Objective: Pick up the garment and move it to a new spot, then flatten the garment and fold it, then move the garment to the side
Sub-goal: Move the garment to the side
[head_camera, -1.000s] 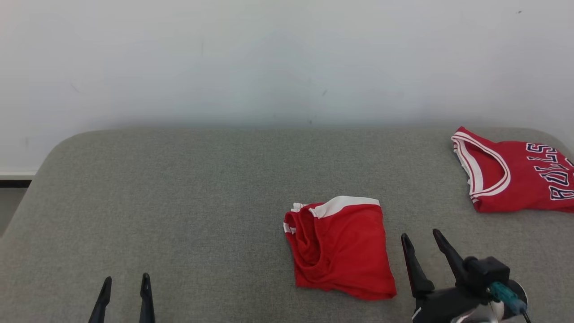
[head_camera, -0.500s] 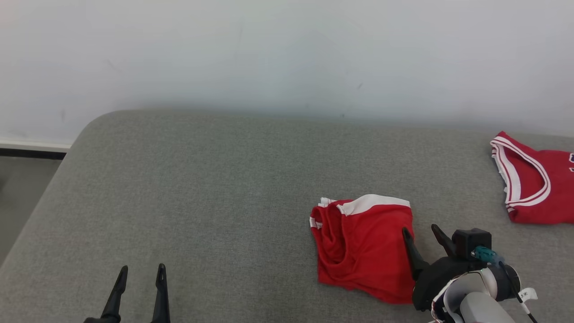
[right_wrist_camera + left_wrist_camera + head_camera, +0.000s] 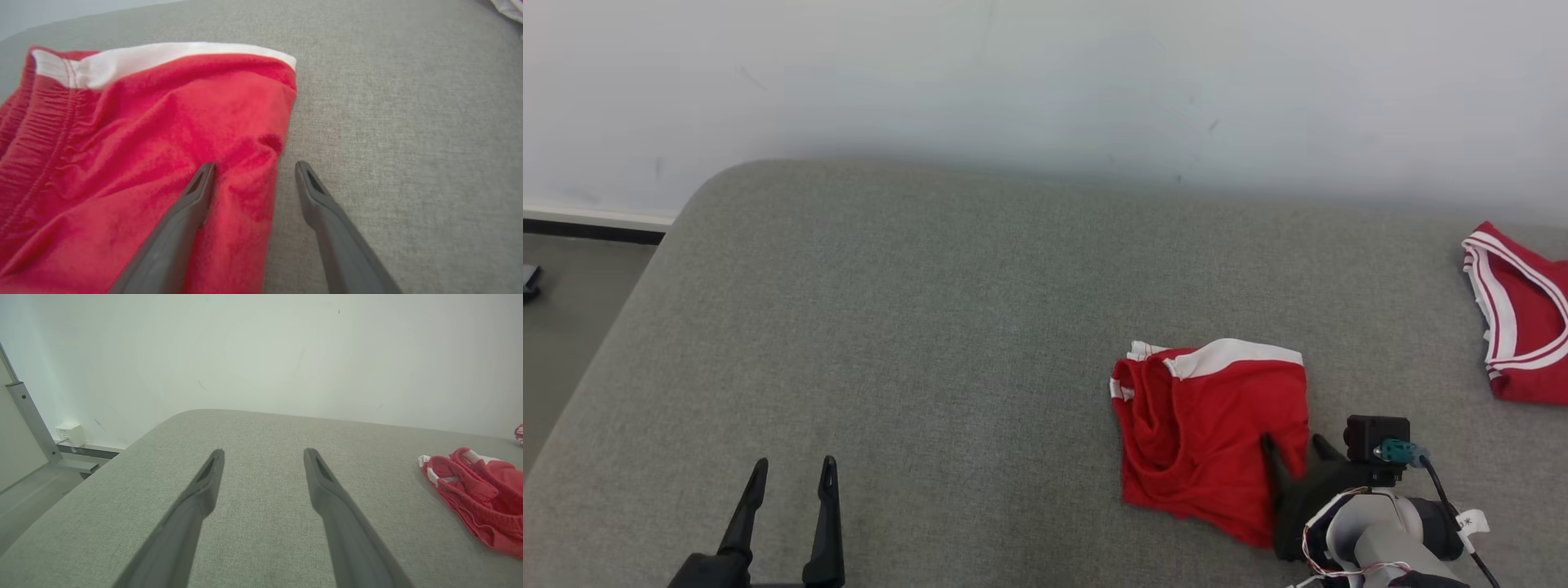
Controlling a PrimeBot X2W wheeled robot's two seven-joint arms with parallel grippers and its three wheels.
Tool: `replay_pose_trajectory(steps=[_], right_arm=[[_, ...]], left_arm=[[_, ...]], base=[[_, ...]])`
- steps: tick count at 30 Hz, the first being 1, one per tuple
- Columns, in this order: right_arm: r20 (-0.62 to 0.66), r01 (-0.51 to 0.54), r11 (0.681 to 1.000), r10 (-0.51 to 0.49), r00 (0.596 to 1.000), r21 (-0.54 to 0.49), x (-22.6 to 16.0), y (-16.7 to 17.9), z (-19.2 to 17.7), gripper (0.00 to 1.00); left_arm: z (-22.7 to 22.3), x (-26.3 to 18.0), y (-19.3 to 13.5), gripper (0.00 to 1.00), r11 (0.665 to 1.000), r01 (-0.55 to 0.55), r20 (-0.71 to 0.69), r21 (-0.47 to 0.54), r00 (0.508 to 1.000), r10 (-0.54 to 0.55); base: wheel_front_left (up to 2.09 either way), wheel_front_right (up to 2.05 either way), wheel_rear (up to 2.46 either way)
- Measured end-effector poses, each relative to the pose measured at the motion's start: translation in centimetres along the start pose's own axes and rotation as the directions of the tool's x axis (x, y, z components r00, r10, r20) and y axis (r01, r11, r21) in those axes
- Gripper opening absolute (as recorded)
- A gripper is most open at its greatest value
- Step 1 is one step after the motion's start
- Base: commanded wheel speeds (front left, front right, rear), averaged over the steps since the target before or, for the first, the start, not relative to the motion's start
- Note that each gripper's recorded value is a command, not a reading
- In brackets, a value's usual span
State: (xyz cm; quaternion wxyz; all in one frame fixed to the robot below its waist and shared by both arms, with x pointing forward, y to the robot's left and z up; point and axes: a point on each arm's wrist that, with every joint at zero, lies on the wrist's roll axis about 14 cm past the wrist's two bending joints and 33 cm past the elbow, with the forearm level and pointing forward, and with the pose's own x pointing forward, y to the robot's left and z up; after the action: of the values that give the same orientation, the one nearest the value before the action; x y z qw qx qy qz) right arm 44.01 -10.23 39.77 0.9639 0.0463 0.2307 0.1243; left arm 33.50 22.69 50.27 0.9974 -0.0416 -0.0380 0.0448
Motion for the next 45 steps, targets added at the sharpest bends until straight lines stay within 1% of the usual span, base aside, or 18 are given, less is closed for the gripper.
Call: replay_pose_trajectory(steps=[3,4,5,6,10,16,22,25,28,33,37,39,40,41,45], right_arm=[[-0.035,-0.001,1.000,0.001,0.999,0.013,0.5,0.2,-0.7,1.00],[-0.039,-0.003,1.000,0.004,0.999,0.019,0.7,0.4,-0.8,0.77],[-0.043,-0.006,1.000,0.007,0.999,0.021,0.8,0.6,-0.8,0.37],[-0.044,-0.011,1.000,0.012,0.999,0.024,1.0,0.7,-0.8,0.00],[-0.030,-0.025,1.000,0.025,0.999,0.015,1.3,1.2,-0.4,0.00],[-0.001,-0.006,0.999,0.006,1.000,-0.045,1.9,-0.7,1.5,0.00],[0.038,-0.003,0.989,0.009,0.999,-0.148,3.8,-2.3,5.2,0.00],[0.045,0.009,0.979,0.000,0.999,-0.201,4.8,-3.7,6.7,0.00],[0.059,0.030,0.966,-0.015,0.998,-0.258,5.8,-5.6,8.6,0.00],[0.095,0.083,0.945,-0.056,0.994,-0.317,7.3,-9.6,11.9,0.00],[0.091,0.114,0.930,-0.087,0.992,-0.349,7.9,-12.8,12.4,0.00],[0.082,0.136,0.924,-0.114,0.990,-0.357,7.6,-14.6,12.4,0.00],[0.080,0.165,0.917,-0.145,0.986,-0.363,7.0,-16.5,12.6,0.00],[0.081,0.184,0.916,-0.166,0.983,-0.356,6.5,-17.6,12.7,0.00],[0.091,0.250,0.898,-0.233,0.968,-0.362,4.7,-21.3,13.3,0.00]], left_arm=[[-0.3,0.2,0.0,1.00,1.000,-0.001,-0.010,0.002,1.000,0.001],[-0.4,0.3,0.0,1.00,1.000,-0.001,-0.012,0.002,1.000,0.001],[-0.4,0.4,0.1,1.00,1.000,-0.002,-0.013,0.002,1.000,0.002],[-0.4,0.5,0.1,1.00,1.000,-0.004,-0.013,0.003,1.000,0.004],[-0.7,0.7,0.2,1.00,1.000,-0.005,-0.022,0.003,1.000,0.005],[-1.1,1.2,-0.2,1.00,1.000,0.005,-0.033,0.002,0.999,-0.005],[-1.3,3.0,-1.2,1.00,0.999,0.036,-0.035,-0.003,0.999,-0.036],[-1.6,4.0,-1.6,1.00,0.999,0.048,-0.039,-0.002,0.998,-0.048],[-2.1,5.3,-2.1,1.00,0.998,0.062,-0.045,-0.001,0.997,-0.062],[-2.7,8.0,-3.1,1.00,0.995,0.099,-0.042,0.005,0.994,-0.099],[-4.4,9.3,-4.1,1.00,0.991,0.136,-0.071,0.005,0.988,-0.135],[-5.0,10.1,-4.8,1.00,0.987,0.163,-0.075,0.012,0.984,-0.162],[-5.3,10.8,-5.6,1.00,0.981,0.192,-0.073,0.016,0.979,-0.190],[-5.5,11.1,-6.0,1.00,0.978,0.208,-0.070,0.017,0.976,-0.206],[-6.2,12.4,-7.8,1.00,0.962,0.271,-0.065,0.022,0.961,-0.269]], base=[[0.00,0.00,0.00],[0.00,0.00,0.00],[0.00,0.00,0.00],[0.00,0.00,0.00],[0.00,0.00,0.00],[0.00,0.00,0.00],[0.00,0.00,0.00],[0.00,0.00,0.00],[0.00,0.00,0.00],[0.00,0.00,0.00],[0.00,0.00,0.00],[0.00,0.00,0.00],[0.00,0.00,0.00],[0.00,0.00,0.00],[0.00,0.00,0.00]])
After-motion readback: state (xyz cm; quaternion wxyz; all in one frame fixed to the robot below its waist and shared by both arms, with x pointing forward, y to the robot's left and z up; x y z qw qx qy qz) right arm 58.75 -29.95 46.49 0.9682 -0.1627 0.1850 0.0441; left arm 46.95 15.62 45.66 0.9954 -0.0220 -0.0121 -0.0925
